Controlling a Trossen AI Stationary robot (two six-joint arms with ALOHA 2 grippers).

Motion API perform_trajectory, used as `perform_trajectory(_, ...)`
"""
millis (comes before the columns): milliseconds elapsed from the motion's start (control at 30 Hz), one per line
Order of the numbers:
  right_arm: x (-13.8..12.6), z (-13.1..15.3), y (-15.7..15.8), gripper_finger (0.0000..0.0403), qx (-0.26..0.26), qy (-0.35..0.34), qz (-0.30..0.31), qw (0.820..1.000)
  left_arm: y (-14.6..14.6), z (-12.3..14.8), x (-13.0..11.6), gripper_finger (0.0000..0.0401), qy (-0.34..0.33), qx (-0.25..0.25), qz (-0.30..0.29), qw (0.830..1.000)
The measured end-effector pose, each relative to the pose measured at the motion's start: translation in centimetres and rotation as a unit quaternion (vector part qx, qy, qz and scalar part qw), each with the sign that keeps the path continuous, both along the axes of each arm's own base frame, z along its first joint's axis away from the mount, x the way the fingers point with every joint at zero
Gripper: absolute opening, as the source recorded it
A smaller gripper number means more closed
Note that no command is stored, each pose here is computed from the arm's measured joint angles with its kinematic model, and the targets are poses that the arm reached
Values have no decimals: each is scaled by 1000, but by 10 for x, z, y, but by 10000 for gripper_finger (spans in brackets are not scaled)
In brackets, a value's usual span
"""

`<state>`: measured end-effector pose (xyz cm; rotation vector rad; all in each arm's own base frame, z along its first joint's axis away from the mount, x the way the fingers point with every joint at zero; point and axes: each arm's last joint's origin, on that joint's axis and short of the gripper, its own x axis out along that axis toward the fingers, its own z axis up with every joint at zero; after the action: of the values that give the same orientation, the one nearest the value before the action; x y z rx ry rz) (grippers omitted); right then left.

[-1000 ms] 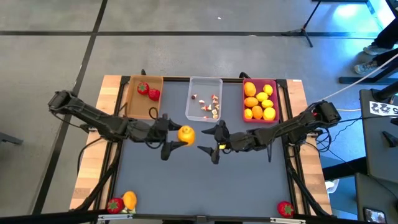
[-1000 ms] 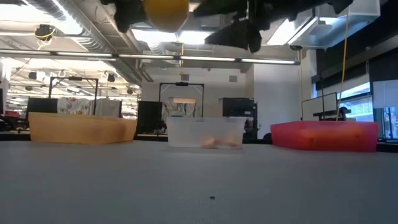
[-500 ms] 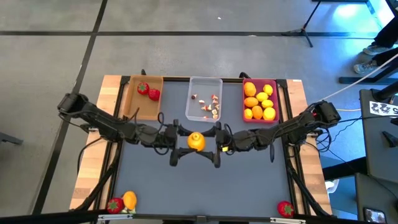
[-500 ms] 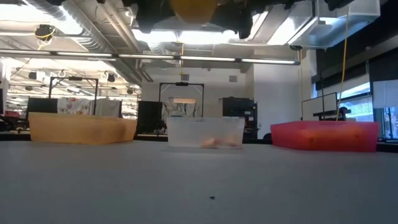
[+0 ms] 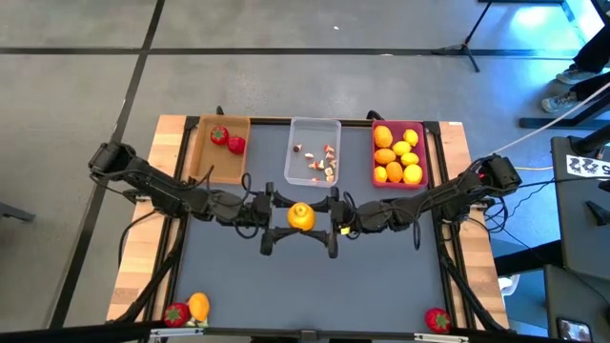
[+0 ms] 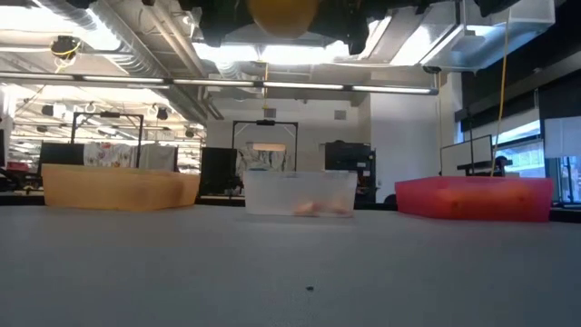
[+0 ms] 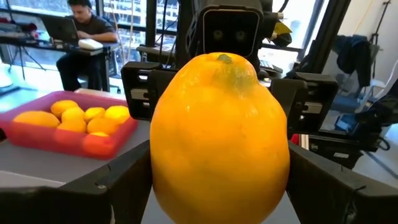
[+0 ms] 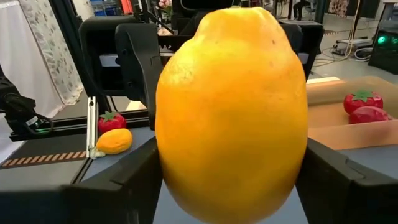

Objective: Sort produce into baskets
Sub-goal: Put the lemon into the pink bin

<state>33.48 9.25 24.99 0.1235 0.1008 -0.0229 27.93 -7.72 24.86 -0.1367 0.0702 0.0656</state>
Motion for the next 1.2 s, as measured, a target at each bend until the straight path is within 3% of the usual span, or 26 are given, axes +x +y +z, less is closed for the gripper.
perform_trajectory(133,0,0,0,280,10,1,0,1000,-1,-1,0,306,3,-35,2,999)
perform_trajectory(300,0,-1,0,290,6,3,0,1000,0,-1,0,308,4,-34,6,999)
perform_trajectory(533,-1,-3,-2,282,-20,21,-19,999,-6,-3,-2,384,11,-24,7,1000)
perform_trajectory(667,-5,1,-3,286,-28,31,-41,998,-7,-3,-2,386,11,-19,9,1000)
perform_trajectory(800,-15,8,-9,285,-42,53,-93,993,-6,-5,-3,376,25,-12,18,999)
perform_trajectory(933,-30,23,-21,287,-52,61,-183,980,-10,-13,-5,379,61,-17,-8,998)
perform_trajectory(1067,-47,32,-25,287,-60,83,-211,972,-7,-17,-5,381,85,-24,11,996)
perform_trajectory(1200,-69,43,-40,287,-76,105,-282,951,-7,-22,-7,381,108,-31,12,994)
